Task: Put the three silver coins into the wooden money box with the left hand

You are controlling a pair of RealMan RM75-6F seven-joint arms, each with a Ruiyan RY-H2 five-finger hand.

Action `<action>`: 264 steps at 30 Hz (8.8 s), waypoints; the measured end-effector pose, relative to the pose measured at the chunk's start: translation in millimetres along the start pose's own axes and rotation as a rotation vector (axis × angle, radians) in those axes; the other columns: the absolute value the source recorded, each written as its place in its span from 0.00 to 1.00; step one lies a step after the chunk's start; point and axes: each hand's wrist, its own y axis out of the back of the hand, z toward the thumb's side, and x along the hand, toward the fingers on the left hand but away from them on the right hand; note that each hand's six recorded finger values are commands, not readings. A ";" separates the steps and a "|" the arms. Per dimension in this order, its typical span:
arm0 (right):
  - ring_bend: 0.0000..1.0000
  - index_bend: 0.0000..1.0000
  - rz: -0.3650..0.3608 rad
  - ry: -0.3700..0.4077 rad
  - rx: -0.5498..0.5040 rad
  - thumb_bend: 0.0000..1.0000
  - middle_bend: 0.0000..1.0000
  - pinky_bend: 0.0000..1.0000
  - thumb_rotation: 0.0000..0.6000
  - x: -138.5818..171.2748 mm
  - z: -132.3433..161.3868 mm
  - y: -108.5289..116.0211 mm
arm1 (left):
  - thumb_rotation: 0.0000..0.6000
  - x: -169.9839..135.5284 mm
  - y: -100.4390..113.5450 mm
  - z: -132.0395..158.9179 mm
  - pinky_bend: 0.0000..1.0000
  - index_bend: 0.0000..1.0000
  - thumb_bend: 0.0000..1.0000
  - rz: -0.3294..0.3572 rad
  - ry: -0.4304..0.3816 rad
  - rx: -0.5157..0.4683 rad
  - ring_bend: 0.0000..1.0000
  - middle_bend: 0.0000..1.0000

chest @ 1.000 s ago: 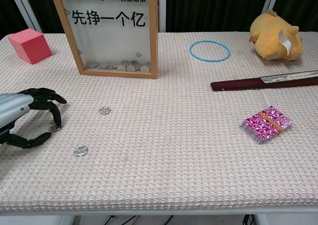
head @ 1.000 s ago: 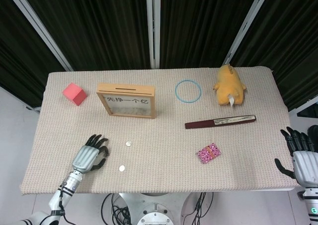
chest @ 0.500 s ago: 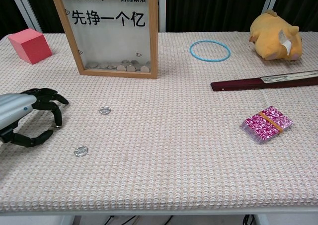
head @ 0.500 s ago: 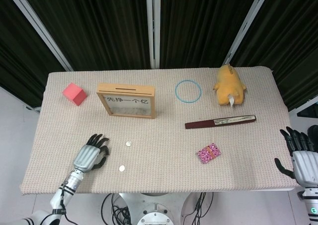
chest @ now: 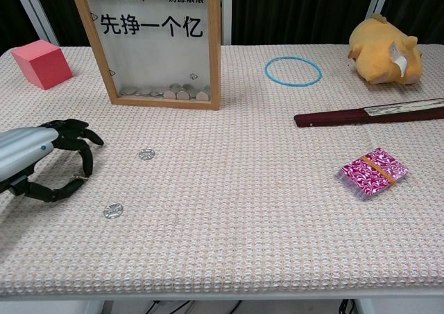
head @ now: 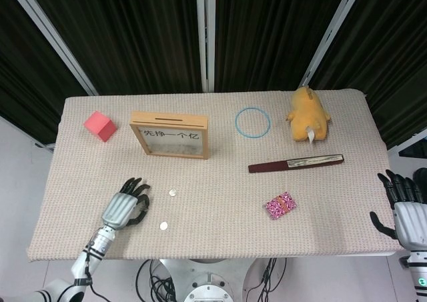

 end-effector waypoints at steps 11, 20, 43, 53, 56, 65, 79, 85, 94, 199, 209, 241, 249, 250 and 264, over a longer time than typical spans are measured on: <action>0.00 0.00 0.002 -0.003 0.002 0.28 0.00 0.00 1.00 1.4 -1.2 -0.1 | 1.00 3.0 6.3 -1.3 0.00 0.43 0.26 0.076 -0.013 0.020 0.00 0.22; 0.00 0.00 0.006 -0.007 0.002 0.28 0.00 0.00 1.00 2.1 -3.0 -0.6 | 1.00 3.9 4.5 -2.1 0.00 0.50 0.26 0.105 -0.017 0.036 0.00 0.23; 0.00 0.00 0.014 -0.012 0.002 0.28 0.00 0.00 1.00 1.6 -5.0 -2.5 | 1.00 3.4 3.9 -5.0 0.00 0.59 0.38 0.078 -0.007 0.027 0.02 0.25; 0.00 0.00 -0.001 -0.011 -0.002 0.28 0.00 0.00 1.00 0.6 -5.1 1.0 | 1.00 1.2 28.8 3.4 0.00 0.62 0.43 0.135 -0.035 -0.016 0.02 0.25; 0.00 0.00 -0.007 -0.007 -0.002 0.28 0.00 0.00 1.00 -0.1 -3.9 2.7 | 1.00 -2.6 47.8 6.3 0.00 0.62 0.43 0.161 -0.049 -0.032 0.02 0.25; 0.00 0.00 -0.023 0.005 -0.005 0.28 0.00 0.00 1.00 -3.4 2.1 5.9 | 1.00 -6.5 165.1 12.9 0.02 0.64 0.48 0.315 -0.087 -0.051 0.04 0.28; 0.00 0.00 -0.044 0.018 -0.003 0.28 0.00 0.00 1.00 -1.7 5.9 10.7 | 1.00 88.3 288.8 46.5 0.01 0.64 0.48 0.277 -0.091 -0.020 0.04 0.29; 0.00 0.00 -0.030 0.013 -0.005 0.28 0.00 0.00 1.00 -2.5 4.9 6.0 | 1.00 133.2 275.5 59.9 0.01 0.64 0.47 0.181 -0.074 -0.040 0.04 0.29; 0.00 0.00 -0.028 0.001 -0.004 0.28 0.00 0.00 1.00 -3.1 -1.3 6.1 | 1.00 158.3 249.3 62.1 0.00 0.64 0.47 0.096 -0.039 -0.051 0.04 0.29; 0.00 0.00 -0.029 -0.026 0.006 0.28 0.00 0.00 1.00 8.4 -14.4 4.4 | 1.00 34.6 3.9 37.7 0.00 0.16 0.13 0.090 -0.207 0.136 0.00 0.07; 0.00 0.00 -0.021 -0.024 0.005 0.28 0.00 0.00 1.00 5.0 -13.9 2.4 | 1.00 40.2 -2.1 37.1 0.00 0.24 0.22 0.068 -0.191 0.107 0.00 0.07; 0.00 0.00 -0.011 -0.040 0.001 0.28 0.00 0.00 1.00 2.2 -20.5 -1.1 | 1.00 51.5 -11.7 39.2 0.00 0.31 0.22 -0.019 -0.143 0.024 0.00 0.08; 0.00 0.00 -0.007 -0.043 -0.001 0.28 0.00 0.00 1.00 0.8 -22.2 -2.3 | 1.00 54.9 -14.8 40.1 0.00 0.30 0.22 -0.028 -0.145 0.030 0.00 0.08; 0.00 0.00 -0.007 -0.044 -0.001 0.28 0.00 0.00 1.00 0.8 -22.3 -2.5 | 1.00 55.2 -15.1 40.4 0.00 0.31 0.22 -0.029 -0.146 0.031 0.00 0.08; 0.00 0.00 -0.005 -0.046 0.000 0.29 0.00 0.00 1.00 0.6 -22.2 -3.3 | 1.00 61.7 -11.6 43.8 0.00 0.36 0.21 -0.020 -0.164 0.042 0.00 0.09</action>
